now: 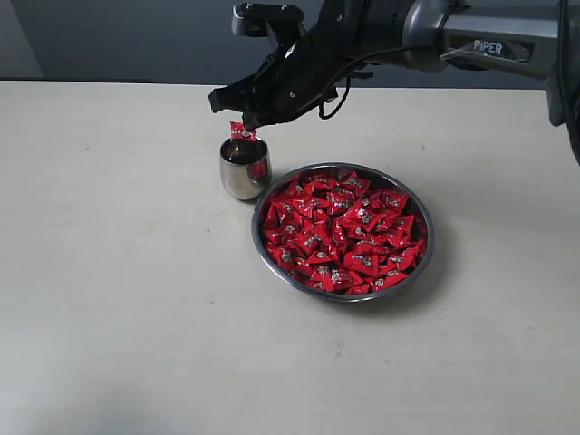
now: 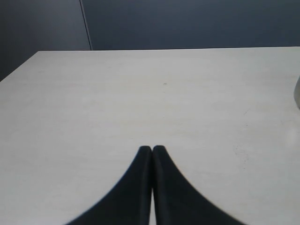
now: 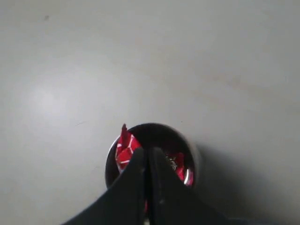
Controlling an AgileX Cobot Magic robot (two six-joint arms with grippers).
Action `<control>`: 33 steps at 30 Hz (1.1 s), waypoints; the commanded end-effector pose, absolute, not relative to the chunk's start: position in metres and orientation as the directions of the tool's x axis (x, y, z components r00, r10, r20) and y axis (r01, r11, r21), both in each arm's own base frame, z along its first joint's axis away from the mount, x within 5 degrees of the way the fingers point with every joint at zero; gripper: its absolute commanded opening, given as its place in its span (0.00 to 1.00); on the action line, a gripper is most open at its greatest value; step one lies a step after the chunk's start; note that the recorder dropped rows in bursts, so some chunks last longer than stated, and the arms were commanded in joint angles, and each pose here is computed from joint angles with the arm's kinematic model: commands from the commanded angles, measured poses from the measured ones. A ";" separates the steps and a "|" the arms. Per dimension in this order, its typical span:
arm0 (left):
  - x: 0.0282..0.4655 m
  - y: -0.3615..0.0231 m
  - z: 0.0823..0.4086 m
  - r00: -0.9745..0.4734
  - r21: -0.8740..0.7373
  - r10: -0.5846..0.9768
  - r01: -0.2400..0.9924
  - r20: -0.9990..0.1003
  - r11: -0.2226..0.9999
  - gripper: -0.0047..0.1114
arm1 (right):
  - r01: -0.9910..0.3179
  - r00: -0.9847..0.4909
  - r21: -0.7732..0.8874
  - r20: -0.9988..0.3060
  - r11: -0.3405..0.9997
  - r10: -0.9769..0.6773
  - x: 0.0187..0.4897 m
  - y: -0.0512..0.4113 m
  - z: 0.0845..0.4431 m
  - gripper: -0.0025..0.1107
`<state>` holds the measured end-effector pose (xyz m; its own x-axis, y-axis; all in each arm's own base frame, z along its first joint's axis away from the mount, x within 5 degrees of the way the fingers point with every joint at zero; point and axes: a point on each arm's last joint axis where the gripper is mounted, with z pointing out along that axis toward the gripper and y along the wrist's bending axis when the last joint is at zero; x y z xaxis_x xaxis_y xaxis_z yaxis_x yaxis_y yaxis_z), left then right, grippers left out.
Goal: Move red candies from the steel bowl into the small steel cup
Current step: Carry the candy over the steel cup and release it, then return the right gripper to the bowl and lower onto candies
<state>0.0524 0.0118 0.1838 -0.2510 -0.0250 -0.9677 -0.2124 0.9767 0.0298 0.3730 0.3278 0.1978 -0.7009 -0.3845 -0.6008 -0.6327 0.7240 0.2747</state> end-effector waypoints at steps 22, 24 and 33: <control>0.053 0.011 0.183 -0.240 0.022 -0.029 -0.208 -0.970 0.978 0.04 | -0.647 -0.684 0.250 -0.608 0.720 -0.403 0.377 0.323 0.211 0.02; 0.053 0.011 0.183 -0.240 0.022 -0.029 -0.208 -0.970 0.978 0.04 | -0.634 -0.670 0.237 -0.643 0.737 -0.370 0.379 0.316 0.227 0.01; 0.053 0.011 0.183 -0.240 0.022 -0.029 -0.208 -0.970 0.978 0.04 | -0.554 -0.627 0.177 -0.732 0.813 -0.268 0.348 0.264 0.240 0.01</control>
